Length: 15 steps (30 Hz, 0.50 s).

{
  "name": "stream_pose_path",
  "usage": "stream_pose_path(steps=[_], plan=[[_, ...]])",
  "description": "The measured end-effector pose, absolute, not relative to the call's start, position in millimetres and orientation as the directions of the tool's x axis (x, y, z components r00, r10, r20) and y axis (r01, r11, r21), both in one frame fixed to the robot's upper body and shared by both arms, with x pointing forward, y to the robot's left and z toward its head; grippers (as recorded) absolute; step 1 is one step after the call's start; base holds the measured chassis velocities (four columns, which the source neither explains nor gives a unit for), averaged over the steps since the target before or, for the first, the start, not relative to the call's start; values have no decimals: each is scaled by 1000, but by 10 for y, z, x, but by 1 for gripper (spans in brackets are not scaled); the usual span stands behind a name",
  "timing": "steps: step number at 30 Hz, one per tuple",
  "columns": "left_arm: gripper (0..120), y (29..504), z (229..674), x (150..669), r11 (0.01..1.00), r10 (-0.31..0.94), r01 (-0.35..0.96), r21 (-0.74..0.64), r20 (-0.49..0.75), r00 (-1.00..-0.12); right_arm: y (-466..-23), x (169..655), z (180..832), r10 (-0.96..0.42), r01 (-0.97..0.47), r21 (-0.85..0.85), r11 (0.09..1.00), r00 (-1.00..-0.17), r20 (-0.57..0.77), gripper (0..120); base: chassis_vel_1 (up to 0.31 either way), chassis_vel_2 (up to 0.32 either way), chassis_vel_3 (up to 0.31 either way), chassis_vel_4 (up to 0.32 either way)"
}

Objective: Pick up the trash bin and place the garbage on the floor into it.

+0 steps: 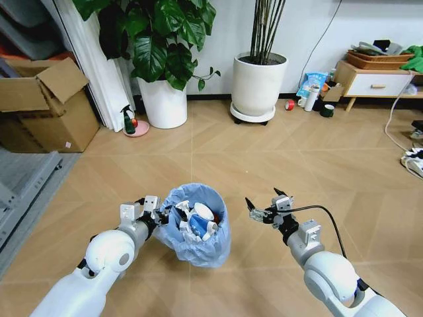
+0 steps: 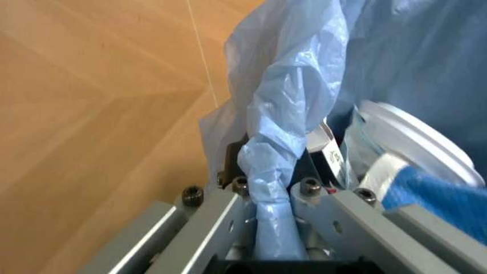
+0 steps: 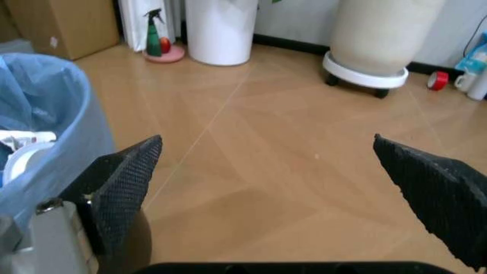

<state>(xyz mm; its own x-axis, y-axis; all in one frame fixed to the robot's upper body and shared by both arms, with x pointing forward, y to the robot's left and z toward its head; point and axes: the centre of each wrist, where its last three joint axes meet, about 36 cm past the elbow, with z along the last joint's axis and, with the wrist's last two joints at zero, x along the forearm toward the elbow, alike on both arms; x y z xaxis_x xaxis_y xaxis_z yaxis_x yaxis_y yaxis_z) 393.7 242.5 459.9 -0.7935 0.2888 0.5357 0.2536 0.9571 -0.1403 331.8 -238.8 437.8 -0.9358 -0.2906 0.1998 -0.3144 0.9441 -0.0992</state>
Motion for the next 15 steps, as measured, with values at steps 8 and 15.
stream_pose_path(steps=[8, 15], plan=[[0, 2423, 4601, 3926, 957, 290, 255, -140, 535, -793, -2396, 3301, 4373, -287, -312, -104, 944, -937, 200, 100, 292, -247, -287, 255], [0, 2413, 4594, 3915, 957, 290, 254, -141, 535, -794, -2421, 3288, 4380, -282, -306, -108, 946, -939, 197, 100, 310, -241, -295, 240]])
